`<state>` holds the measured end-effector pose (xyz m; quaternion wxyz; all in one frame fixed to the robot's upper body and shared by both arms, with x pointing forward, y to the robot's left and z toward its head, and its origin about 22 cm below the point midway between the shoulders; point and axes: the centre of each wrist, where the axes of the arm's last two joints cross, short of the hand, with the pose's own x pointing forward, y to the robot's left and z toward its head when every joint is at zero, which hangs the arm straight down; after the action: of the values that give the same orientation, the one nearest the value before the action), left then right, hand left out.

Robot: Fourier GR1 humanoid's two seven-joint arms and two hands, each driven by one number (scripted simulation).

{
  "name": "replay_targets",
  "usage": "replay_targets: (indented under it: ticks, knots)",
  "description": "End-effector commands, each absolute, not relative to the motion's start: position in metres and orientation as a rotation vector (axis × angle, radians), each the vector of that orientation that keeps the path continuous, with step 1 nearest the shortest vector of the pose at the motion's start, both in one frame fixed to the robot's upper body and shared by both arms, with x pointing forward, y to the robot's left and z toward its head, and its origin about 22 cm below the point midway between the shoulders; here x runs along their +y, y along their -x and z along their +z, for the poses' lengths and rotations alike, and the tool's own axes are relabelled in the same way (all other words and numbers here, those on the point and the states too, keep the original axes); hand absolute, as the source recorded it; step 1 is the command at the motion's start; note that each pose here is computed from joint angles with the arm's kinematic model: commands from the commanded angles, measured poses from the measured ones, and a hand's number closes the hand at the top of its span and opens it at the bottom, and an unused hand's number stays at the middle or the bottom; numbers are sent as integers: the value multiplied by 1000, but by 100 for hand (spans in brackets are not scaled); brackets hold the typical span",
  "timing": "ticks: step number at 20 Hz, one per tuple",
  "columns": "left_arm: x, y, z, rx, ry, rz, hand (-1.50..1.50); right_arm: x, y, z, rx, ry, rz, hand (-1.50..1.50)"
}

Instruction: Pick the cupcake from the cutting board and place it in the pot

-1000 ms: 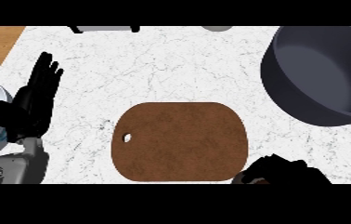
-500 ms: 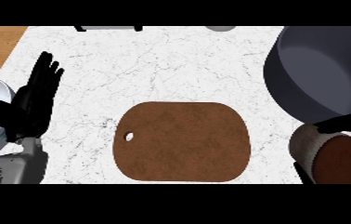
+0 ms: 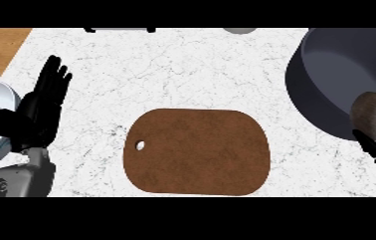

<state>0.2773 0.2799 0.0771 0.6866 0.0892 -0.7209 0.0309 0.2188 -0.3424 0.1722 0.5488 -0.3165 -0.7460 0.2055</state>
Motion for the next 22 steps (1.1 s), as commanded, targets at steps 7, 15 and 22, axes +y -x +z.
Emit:
replay_targets:
  ticks: [7, 15, 22]
  knots:
    - [269, -287, 89, -1639, -195, 59, 0, -392, -269, 154, -1706, 1056, 581, 150]
    - [252, -288, 84, -1631, -178, 42, 0, -412, -333, 116, -1588, 1229, 622, 150]
    - [268, -285, 72, -1618, -158, 43, 0, -424, -359, 69, -1488, 1054, 538, 150]
